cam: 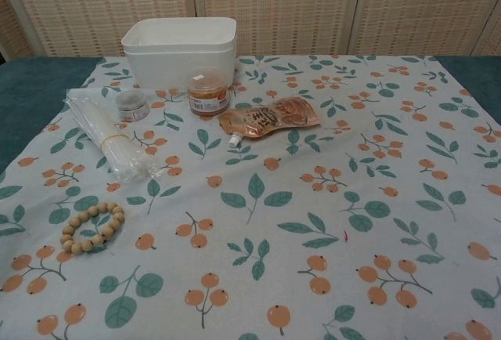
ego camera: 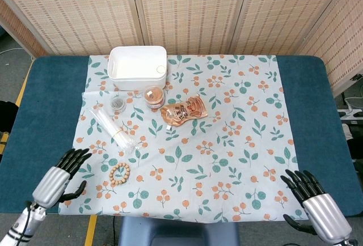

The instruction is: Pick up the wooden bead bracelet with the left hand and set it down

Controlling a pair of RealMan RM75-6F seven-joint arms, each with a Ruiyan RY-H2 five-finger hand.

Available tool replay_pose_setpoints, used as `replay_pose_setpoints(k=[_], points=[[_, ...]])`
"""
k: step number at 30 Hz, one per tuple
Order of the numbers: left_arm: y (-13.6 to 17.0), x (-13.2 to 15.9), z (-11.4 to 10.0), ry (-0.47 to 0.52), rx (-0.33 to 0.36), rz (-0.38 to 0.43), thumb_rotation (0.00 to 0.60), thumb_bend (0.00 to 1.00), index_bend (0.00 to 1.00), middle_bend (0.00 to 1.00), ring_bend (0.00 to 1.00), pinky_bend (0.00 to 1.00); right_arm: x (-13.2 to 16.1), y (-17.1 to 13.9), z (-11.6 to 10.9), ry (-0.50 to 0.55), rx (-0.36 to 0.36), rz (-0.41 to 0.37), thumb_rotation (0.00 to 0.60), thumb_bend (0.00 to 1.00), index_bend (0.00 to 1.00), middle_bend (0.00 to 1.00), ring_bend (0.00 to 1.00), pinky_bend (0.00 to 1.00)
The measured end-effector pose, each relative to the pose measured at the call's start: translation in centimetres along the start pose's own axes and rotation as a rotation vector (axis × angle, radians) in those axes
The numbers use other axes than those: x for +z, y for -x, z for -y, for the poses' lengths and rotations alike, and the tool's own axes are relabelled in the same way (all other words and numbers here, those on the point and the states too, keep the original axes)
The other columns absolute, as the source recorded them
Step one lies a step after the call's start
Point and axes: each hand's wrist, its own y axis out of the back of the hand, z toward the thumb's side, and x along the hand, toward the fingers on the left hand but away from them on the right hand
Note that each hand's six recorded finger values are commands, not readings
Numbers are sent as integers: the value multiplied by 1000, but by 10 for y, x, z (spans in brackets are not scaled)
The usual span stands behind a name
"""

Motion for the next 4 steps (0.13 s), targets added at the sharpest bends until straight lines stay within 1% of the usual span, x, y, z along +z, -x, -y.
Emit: replay_pose_setpoints(k=[4], points=[[19,-3,-10,-136,57,-55,564,526,0,0,0,3,-6,4,-2,-27,-32,43,461,204,0,0,0,0]])
